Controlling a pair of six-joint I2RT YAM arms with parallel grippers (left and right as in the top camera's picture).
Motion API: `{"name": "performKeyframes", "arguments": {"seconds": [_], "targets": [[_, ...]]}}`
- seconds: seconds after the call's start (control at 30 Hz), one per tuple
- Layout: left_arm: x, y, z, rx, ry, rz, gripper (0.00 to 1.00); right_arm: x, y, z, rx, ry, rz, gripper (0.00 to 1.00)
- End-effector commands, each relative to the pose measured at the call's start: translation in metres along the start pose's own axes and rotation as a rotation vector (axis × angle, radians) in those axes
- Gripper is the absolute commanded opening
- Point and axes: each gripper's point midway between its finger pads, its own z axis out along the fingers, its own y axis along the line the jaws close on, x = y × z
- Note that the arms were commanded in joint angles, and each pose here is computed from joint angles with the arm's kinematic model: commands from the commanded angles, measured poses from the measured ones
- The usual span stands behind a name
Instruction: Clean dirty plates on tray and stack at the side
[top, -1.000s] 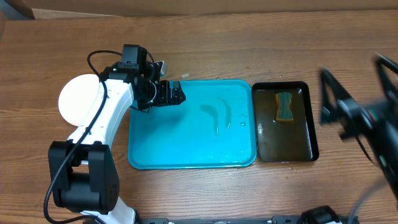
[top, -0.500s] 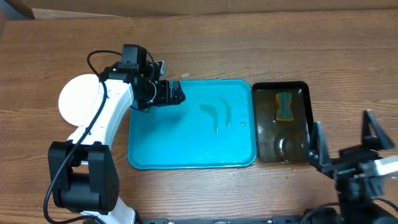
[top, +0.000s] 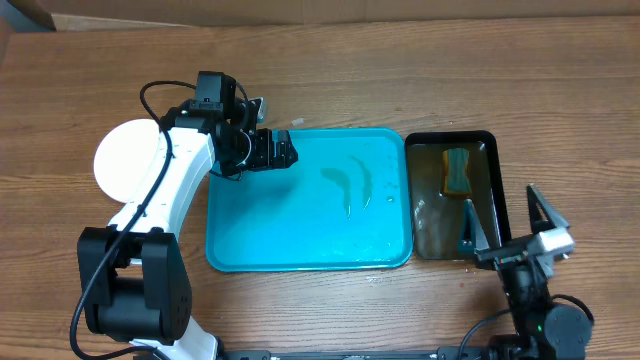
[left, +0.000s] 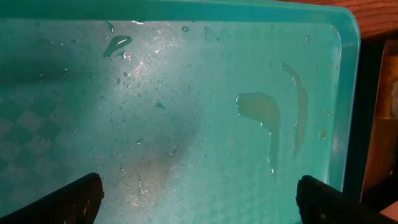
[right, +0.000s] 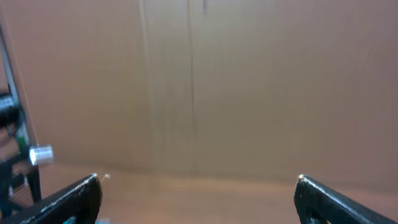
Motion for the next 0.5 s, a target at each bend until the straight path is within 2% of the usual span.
{"name": "performKeyframes", "arguments": {"seconds": [0.0,0.33,0.47], "targets": [[-0.002,-0.004,-0.008,0.004,-0.024,0.007,1.0,0.03,-0.006,-0.002,0.021,0.091,0.02,1.0],[-0.002,-0.004,-0.008,0.004,-0.024,0.007,1.0,0.075,-0.01,-0.008,0.044,0.241,0.046,1.0],[-0.002,-0.004,-0.008,0.004,-0.024,0.007,1.0,0.074,-0.01,-0.007,0.044,0.237,0.045,1.0]]}}
